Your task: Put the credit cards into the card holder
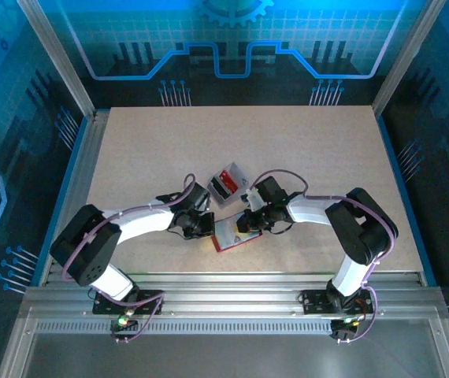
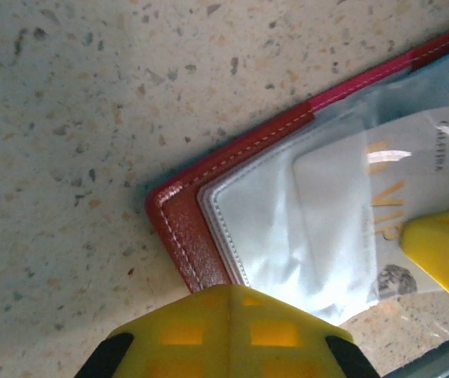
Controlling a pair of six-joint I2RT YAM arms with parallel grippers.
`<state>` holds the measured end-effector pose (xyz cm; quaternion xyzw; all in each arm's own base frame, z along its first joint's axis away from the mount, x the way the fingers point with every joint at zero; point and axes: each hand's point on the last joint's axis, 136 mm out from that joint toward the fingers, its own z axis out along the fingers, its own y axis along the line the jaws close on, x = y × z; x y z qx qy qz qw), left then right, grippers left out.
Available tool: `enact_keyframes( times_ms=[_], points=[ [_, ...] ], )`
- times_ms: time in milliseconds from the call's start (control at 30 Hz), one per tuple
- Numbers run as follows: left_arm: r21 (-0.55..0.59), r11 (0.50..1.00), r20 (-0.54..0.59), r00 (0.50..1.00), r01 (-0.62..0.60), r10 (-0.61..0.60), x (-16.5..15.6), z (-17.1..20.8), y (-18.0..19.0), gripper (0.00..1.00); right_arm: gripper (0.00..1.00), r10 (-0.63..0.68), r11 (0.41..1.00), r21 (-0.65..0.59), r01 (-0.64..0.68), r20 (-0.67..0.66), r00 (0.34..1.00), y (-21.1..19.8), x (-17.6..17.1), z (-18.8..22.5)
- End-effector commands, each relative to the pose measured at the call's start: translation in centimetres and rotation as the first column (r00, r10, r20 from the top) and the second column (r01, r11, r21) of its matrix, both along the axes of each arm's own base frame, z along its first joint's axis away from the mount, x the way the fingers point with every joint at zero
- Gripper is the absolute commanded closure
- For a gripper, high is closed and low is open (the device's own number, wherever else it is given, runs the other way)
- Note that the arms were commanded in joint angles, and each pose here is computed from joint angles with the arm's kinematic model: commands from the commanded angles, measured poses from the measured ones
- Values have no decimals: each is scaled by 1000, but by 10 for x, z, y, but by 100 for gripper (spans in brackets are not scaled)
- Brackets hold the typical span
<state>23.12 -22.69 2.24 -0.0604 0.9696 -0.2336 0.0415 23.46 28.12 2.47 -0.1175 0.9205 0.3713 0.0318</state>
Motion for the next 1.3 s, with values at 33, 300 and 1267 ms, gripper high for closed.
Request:
enact_keyframes(
  times_ms=[33, 300, 1267],
  points=[
    [-9, 1000, -38, 999, 18, -18, -5, -14, -6, 100, 100, 11, 991, -135, -16, -44, 999, -11, -14, -26],
    [10, 1000, -51, 998, 23, -22, -10, -23, -6, 100, 100, 34, 992, -122, -40, -55, 998, 4, -17, -26],
    [32, 999, -57, 998, 14, -12, -13, -31, -1, 100, 61, 87, 983, -163, -83, 15, 996, 11, -18, 11]
  ],
)
